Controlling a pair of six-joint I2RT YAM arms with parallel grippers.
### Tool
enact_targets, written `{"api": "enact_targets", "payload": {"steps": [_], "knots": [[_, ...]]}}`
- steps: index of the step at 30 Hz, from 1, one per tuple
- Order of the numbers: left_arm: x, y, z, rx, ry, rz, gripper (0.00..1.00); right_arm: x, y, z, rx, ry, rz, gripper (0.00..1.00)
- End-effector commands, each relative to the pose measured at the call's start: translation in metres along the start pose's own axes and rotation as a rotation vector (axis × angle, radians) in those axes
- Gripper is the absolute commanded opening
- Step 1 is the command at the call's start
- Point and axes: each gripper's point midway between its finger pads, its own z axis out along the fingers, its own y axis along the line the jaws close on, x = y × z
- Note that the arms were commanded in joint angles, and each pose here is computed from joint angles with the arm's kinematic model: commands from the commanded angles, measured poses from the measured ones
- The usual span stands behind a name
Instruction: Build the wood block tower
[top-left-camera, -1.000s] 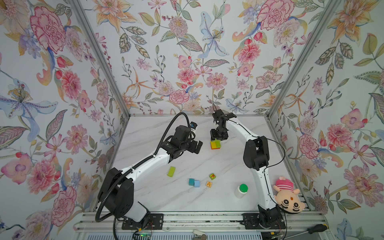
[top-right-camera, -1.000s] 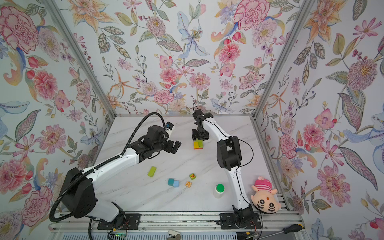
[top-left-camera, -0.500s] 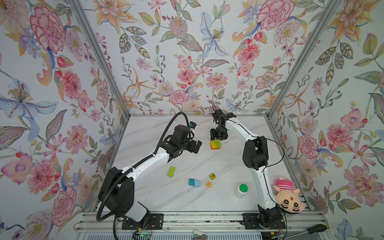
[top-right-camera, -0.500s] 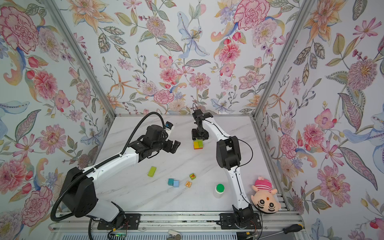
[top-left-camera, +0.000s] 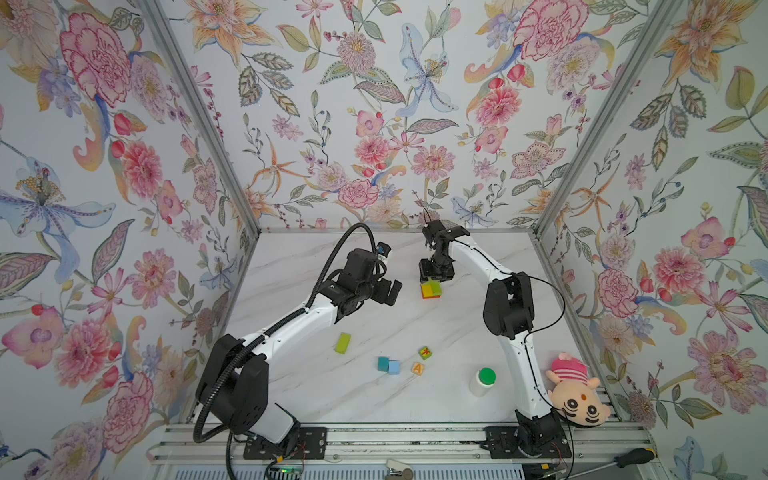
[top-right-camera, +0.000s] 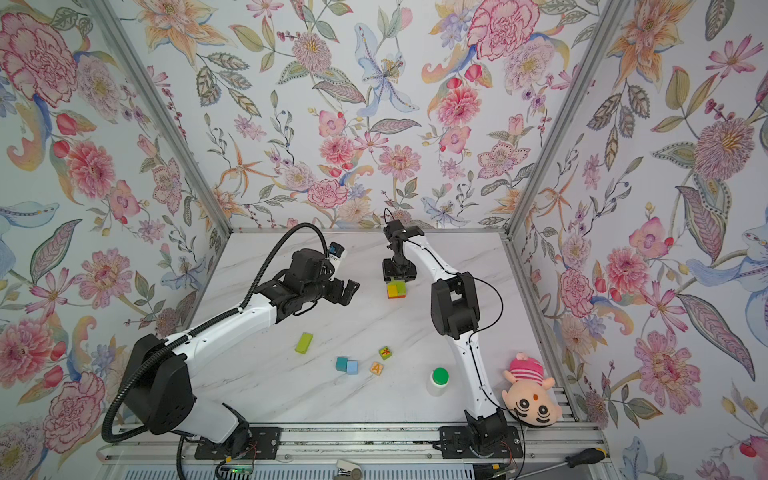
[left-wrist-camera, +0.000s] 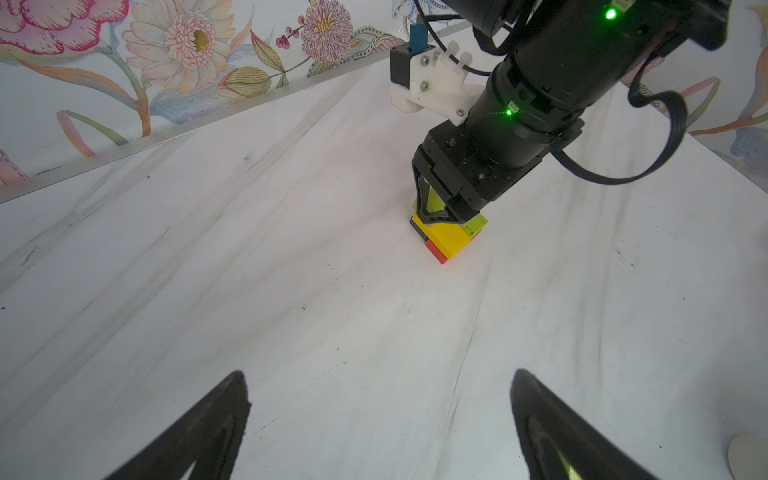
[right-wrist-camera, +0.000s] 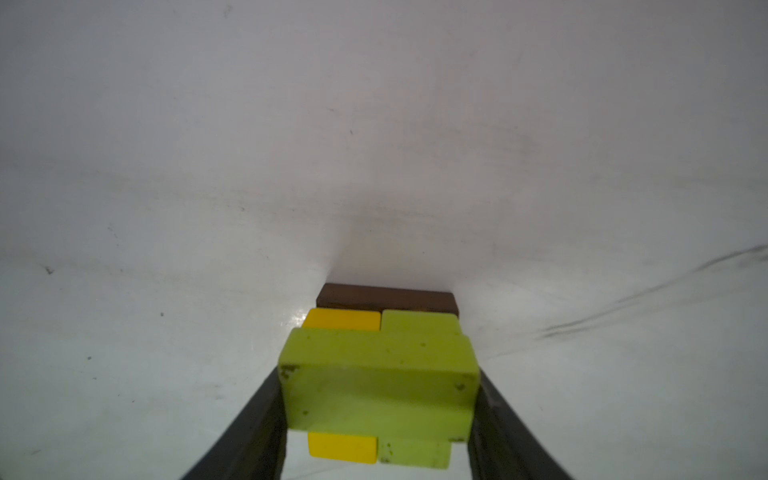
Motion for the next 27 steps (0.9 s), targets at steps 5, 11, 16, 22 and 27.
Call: {"api": "enact_targets", "payload": {"steps": [5,11,16,22,27], "knots": [[0.006,0.005,0.007,0.007,0.019,0.001,0.99,0.006,0.001,0.006,0.007,0.034,0.0,0.62],[0.005,0.007,0.008,0.005,0.018,-0.001,0.99,0.001,0.003,0.001,-0.005,0.018,-0.009,0.8],[0.002,0.009,0.007,-0.007,0.01,-0.004,0.99,-0.008,0.002,-0.013,0.001,-0.026,-0.008,0.91],[-0.004,0.022,0.001,-0.058,-0.007,-0.029,0.99,-0.019,0.003,-0.052,-0.017,-0.103,-0.011,0.95],[0.006,0.027,-0.007,-0.079,-0.003,-0.069,0.99,-0.018,0.006,-0.076,-0.037,-0.129,-0.02,0.96]]}}
